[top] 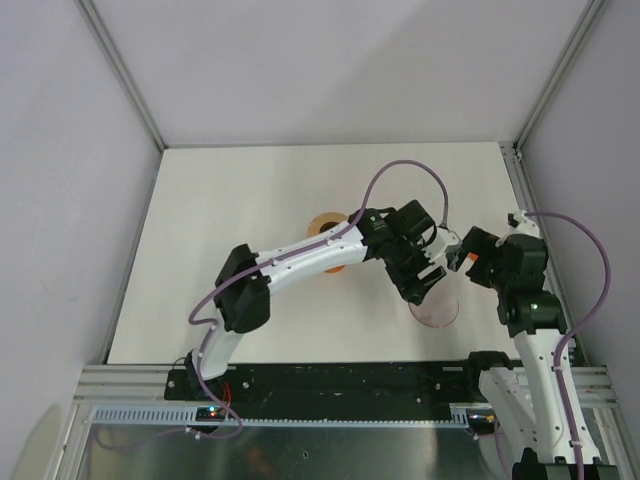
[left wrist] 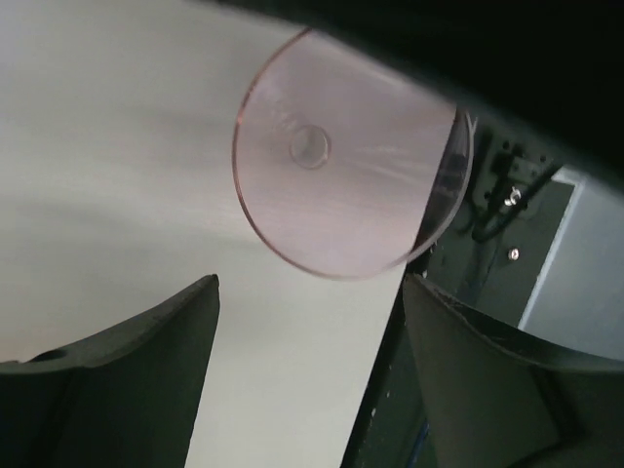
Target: Place the coffee filter in the dripper
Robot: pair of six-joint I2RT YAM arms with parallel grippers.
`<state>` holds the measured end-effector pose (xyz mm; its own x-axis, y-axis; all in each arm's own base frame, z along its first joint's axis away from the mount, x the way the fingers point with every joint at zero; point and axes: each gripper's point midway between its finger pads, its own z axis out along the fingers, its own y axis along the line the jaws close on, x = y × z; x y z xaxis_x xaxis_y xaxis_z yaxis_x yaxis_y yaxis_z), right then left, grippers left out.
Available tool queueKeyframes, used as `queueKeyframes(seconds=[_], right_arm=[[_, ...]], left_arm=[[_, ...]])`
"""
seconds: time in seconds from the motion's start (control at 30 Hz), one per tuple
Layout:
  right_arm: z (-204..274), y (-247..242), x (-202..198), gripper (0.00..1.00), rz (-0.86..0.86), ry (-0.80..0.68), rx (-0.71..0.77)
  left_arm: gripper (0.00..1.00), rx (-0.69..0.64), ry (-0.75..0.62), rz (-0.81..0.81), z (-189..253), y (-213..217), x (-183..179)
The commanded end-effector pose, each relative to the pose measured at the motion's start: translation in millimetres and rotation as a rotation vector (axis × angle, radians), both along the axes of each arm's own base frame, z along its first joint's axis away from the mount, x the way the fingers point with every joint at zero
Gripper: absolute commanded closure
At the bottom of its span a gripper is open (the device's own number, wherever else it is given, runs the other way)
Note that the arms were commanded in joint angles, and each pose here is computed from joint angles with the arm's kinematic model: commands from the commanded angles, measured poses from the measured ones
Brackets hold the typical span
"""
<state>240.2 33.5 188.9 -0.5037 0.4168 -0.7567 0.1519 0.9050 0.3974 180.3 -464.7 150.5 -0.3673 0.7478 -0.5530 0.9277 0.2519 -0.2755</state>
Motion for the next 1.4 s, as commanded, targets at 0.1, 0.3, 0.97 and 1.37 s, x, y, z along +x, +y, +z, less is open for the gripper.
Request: queueKeyframes(seconds=[0.1,0.3,0.97,1.37], right_arm=[[21,0,-4,0.01,0.026,-0.054,-0.027],[17,-9,-7,0.01,-0.015,-0.035,-0.059],[25,-45,-13,0.01,-0.181,-0.071,-0.116],[48,2,-17,0.01,0.120,-0.194,-0.076]], left_arm=[[0.22,0.003,-0.010,0.061,-12,-23,13],[0.34,0.025,-0.006,0.084,-27,-26,17],[0.99,0.047,0.104,0.066,-48,-22,-3],[1.00,-0.041,0.082,0.069,-1,-11,4]])
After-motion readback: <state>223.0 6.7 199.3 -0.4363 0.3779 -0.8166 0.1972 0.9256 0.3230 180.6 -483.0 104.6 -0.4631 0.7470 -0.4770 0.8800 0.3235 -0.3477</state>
